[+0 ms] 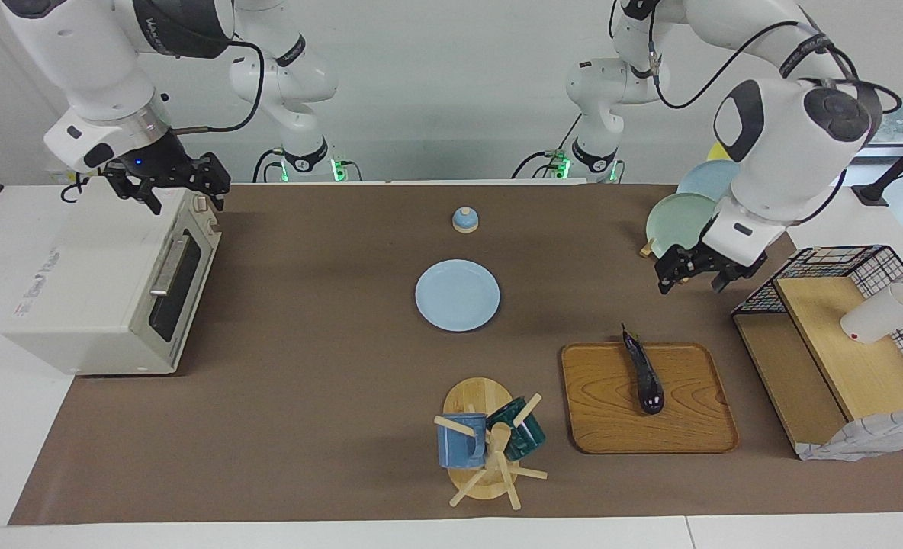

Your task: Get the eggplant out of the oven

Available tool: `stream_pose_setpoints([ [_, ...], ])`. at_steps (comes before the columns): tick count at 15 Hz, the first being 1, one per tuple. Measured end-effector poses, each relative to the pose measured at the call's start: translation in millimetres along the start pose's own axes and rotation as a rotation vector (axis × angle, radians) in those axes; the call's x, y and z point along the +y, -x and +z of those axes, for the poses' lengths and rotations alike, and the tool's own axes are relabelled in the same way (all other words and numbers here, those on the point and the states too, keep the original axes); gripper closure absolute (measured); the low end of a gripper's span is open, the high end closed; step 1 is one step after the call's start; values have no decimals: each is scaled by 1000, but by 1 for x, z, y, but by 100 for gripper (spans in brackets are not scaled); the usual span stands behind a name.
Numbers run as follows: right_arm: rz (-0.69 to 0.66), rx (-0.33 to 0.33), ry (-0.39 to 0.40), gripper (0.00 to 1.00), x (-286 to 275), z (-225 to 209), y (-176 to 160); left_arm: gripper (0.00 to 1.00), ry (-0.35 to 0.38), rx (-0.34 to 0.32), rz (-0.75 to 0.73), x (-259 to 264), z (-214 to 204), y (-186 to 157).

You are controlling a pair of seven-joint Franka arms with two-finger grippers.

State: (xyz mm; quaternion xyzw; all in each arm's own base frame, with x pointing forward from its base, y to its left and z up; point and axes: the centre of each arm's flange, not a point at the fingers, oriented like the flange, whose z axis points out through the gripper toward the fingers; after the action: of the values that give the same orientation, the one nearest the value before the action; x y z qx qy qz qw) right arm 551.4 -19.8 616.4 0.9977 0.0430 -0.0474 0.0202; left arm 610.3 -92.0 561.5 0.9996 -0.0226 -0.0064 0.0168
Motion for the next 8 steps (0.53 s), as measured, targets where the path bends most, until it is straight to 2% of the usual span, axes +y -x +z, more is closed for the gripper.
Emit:
stream_pose_setpoints([
  [2,0,0,0,0,0,0,0,0,-13,-39,1,0,-30,30],
  [4,0,0,0,0,0,0,0,0,-24,-68,-2,1,-44,55],
  [8,0,0,0,0,0,0,0,0,-43,-123,-42,5,-23,83],
])
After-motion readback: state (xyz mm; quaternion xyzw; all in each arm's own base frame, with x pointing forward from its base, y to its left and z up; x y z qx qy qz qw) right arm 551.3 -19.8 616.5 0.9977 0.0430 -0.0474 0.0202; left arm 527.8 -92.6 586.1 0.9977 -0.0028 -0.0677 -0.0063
